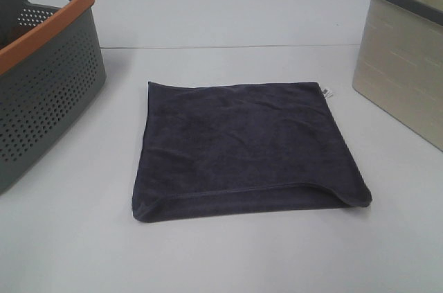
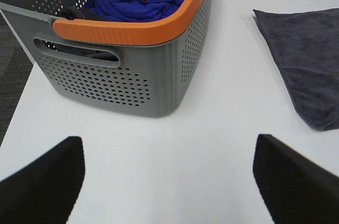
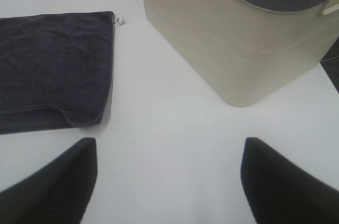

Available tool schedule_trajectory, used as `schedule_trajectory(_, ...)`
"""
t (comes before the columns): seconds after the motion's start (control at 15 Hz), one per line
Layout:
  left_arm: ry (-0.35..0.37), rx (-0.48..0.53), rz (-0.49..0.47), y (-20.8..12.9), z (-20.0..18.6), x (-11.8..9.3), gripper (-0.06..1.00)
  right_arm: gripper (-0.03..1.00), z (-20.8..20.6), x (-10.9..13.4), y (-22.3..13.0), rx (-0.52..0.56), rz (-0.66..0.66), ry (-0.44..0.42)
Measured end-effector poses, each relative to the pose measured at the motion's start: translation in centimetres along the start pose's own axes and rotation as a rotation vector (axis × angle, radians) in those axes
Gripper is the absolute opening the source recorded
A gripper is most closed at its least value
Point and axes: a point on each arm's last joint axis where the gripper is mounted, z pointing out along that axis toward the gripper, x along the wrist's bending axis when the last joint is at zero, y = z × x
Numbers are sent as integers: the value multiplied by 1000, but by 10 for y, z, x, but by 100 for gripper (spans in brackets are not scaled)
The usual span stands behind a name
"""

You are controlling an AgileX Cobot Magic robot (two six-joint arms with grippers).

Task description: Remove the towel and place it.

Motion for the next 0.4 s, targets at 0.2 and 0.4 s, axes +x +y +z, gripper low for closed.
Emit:
schedule_trajectory(0.2, 0, 0, 0, 0, 0, 0, 81, 67, 0, 0, 0, 0, 0, 0)
schedule_trajectory(0.4, 0, 0, 0, 0, 0, 0, 81, 67, 0, 0, 0, 0, 0, 0)
